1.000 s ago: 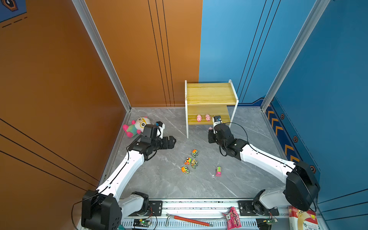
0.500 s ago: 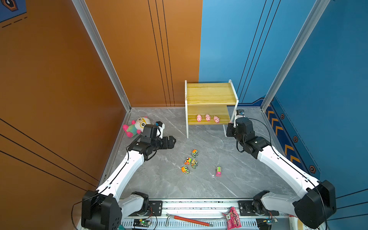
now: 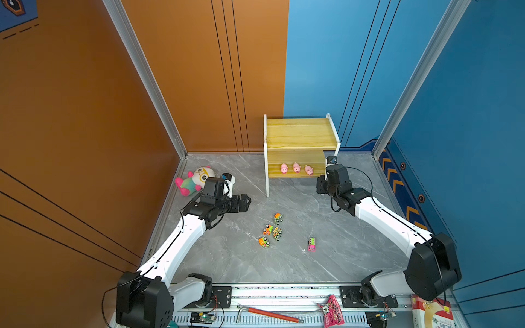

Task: Organize plastic toys on shelves
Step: Place the plastic toy on the shelf.

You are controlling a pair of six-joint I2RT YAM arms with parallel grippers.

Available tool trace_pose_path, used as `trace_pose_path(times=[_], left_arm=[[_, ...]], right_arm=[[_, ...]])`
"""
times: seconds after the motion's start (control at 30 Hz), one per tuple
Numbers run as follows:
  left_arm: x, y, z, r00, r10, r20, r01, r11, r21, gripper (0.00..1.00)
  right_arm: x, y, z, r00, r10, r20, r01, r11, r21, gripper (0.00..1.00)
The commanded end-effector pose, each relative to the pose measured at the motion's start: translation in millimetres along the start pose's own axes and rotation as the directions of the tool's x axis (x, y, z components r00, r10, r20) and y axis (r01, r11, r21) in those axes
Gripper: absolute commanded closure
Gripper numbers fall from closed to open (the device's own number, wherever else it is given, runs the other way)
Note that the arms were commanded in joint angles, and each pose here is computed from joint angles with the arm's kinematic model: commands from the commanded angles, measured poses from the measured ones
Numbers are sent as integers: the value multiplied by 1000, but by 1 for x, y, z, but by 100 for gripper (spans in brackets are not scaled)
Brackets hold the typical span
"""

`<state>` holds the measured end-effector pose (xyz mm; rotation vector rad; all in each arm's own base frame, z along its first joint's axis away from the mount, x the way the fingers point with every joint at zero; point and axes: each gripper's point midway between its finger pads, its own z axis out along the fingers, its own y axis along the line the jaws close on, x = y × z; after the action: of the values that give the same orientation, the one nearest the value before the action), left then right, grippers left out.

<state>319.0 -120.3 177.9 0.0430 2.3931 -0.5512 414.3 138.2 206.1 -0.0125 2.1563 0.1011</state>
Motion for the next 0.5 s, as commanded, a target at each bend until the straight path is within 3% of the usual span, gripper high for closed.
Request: trace_pose_path(times=[0.0,0.47], left_arm=[[-6,-5,-7,1000,-4,9,4,1000,19,4],[-7,-3,-6,1000,-12,6,12,1000,21,4]], right_arm=[[-27,0,5,997,-2,80,0,1000,23,73],[-42,6,28,988,-28,155,12,995,102,72]])
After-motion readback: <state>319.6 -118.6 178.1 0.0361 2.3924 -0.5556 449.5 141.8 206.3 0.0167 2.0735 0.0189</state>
